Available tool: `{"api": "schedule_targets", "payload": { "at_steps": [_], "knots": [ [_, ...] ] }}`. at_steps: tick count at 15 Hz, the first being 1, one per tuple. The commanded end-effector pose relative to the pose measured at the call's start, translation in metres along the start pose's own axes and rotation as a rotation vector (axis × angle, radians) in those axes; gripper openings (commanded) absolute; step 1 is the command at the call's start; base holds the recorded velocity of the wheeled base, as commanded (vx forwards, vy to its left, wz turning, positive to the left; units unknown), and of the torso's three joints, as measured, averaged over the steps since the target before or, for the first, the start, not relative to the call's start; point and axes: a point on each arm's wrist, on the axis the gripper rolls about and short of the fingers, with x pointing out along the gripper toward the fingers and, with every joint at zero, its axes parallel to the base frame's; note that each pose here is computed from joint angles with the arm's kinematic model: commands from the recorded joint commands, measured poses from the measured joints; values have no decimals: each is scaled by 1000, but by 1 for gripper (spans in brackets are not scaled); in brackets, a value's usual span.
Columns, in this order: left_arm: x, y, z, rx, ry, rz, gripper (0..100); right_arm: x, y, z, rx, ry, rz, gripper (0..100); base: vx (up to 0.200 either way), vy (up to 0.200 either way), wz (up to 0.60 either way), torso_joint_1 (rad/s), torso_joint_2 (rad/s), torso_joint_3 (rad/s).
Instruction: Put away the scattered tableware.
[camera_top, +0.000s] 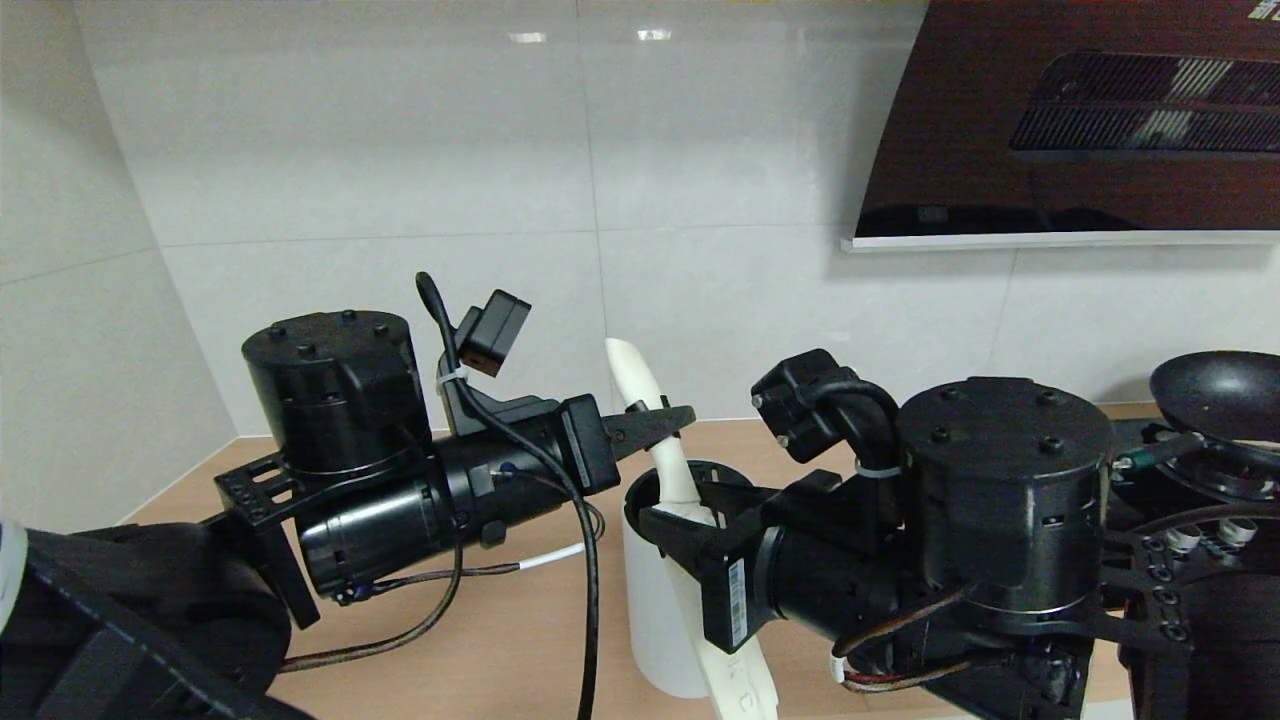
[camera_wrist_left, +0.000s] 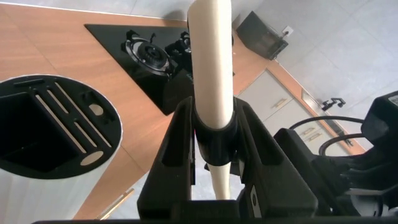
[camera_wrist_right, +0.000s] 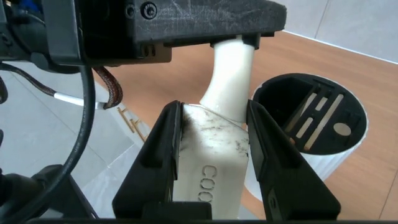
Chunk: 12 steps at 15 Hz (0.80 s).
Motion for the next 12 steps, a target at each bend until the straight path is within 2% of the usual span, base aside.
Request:
{"api": "schedule_targets", "payload": {
  "at_steps": [1,3,5,8,10,11,12],
  "knots": [
    [0,-1,1,1,-4,0,0,1,0,1,2,-6,-2,100,0,0,0,0,0,0],
    [0,-1,1,2,-4,-3,0,0,0,1,3,-9,-1,100,0,0,0,0,0,0],
    [-1,-4,3,7,-31,11,0,0,0,2,4,-15,1,100,0,0,0,0,0,0],
    [4,-7,8,15,-90,51,0,-4,-6,4,-1,-23,-15,100,0,0,0,0,0,0],
    [6,-16,24,31,-180,89,0,-16,-18,20,11,-72,-39,100,0,0,0,0,0,0],
    [6,-20,31,53,-214,125,0,-22,-22,28,17,-97,-48,100,0,0,0,0,0,0],
    [5,-25,39,97,-261,198,0,-28,-28,35,22,-123,-63,100,0,0,0,0,0,0]
  ]
}}
